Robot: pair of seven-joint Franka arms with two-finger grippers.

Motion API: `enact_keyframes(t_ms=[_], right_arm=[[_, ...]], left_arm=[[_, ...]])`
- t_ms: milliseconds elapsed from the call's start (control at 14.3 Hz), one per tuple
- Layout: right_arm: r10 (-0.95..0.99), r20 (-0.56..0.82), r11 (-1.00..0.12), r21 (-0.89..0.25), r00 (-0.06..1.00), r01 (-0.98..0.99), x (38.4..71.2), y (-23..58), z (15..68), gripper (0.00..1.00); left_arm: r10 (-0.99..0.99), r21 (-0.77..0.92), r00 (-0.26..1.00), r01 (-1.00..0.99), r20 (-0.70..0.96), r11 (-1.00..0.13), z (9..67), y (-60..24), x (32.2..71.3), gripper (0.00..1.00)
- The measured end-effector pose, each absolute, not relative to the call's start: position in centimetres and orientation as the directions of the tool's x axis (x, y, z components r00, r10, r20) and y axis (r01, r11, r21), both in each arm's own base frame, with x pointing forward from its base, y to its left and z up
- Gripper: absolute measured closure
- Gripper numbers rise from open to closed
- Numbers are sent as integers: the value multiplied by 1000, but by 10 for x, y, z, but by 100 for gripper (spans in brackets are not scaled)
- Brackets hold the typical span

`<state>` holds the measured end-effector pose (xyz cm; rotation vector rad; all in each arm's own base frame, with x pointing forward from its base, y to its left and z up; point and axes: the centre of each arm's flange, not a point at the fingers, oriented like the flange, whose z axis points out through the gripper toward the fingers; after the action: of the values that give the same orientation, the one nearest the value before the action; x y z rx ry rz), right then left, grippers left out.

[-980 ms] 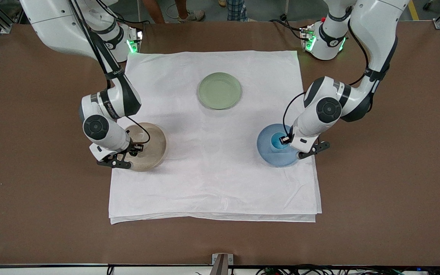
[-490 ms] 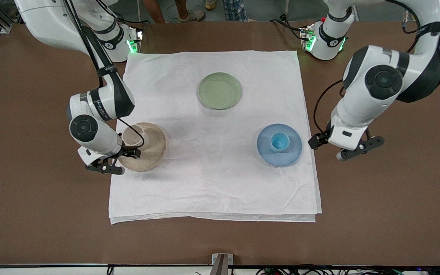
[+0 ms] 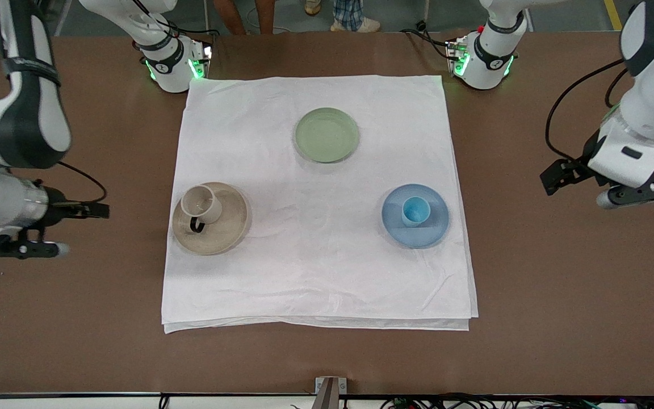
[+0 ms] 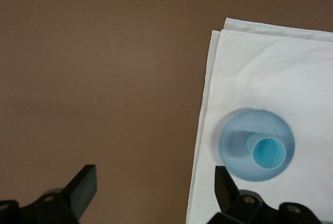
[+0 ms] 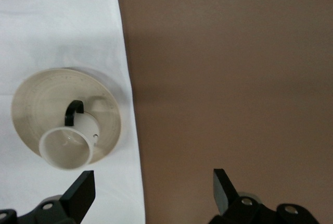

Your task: Place blue cup in blue plate and white mug in gray plate

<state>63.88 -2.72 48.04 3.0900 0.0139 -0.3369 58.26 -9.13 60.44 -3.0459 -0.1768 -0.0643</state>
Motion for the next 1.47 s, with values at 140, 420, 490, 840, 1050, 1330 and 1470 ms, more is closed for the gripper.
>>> enact_keyframes(t_ms=[140, 420, 490, 840, 1050, 1330, 1470], right_arm=[[8, -217, -1000, 17, 976, 12, 627, -66, 503, 0], [-3, -196, -1000, 20, 981, 1, 621, -76, 543, 0], [-5, -194, -1000, 14, 981, -3, 621, -76, 547, 0], [2, -253, -1000, -16, 967, -2, 609, -70, 553, 0], [17, -212, -1000, -12, 977, 15, 593, -59, 574, 0], [43, -133, -999, 2, 990, 44, 551, -38, 583, 0], [43, -119, -999, 1, 992, 44, 530, -38, 590, 0]], left_arm=[[81, -53, 997, 81, 7, -995, 629, -75, 560, 0], [36, -18, 999, 35, -14, -999, 656, -54, 521, 0], [31, -16, 999, 31, -16, -999, 656, -56, 515, 0], [0, -19, 999, 0, -34, -1000, 648, -72, 509, 0], [2, -19, 999, 1, -33, -1000, 648, -71, 510, 0], [5, -18, 999, 5, -33, -1000, 648, -68, 510, 0], [7, -18, 999, 6, -33, -1000, 647, -67, 510, 0]])
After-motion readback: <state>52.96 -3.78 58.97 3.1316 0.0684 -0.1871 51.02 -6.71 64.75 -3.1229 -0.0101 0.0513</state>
